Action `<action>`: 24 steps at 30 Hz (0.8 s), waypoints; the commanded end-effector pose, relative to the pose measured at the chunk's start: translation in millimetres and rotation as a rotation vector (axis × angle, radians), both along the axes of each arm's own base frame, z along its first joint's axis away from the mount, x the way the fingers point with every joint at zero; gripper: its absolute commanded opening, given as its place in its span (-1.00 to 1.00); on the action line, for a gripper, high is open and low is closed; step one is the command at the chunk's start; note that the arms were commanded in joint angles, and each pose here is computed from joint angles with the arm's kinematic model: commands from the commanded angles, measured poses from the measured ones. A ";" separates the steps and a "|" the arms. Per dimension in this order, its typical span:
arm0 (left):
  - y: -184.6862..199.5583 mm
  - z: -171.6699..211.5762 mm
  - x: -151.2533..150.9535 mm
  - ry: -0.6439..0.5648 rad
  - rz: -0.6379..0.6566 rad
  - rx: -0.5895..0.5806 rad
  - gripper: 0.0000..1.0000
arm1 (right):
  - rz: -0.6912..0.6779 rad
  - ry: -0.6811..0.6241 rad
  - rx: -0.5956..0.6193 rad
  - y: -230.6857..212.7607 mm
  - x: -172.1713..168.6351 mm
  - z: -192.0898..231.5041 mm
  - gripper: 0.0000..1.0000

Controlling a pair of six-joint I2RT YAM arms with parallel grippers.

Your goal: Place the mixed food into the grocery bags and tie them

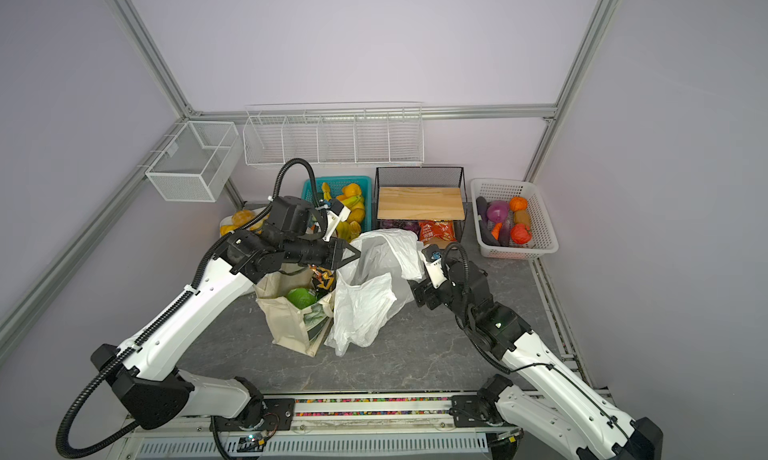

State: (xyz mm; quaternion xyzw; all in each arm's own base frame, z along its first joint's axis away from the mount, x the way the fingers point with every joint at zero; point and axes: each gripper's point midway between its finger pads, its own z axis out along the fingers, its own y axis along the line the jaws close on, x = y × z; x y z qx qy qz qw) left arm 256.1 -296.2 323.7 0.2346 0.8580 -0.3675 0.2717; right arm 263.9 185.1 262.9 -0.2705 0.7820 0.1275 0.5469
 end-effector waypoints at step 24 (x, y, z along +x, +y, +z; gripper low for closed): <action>-5.7 -11.0 20.6 -0.020 0.055 -0.048 -1.00 | 0.046 0.312 0.316 -8.5 17.2 35.7 0.61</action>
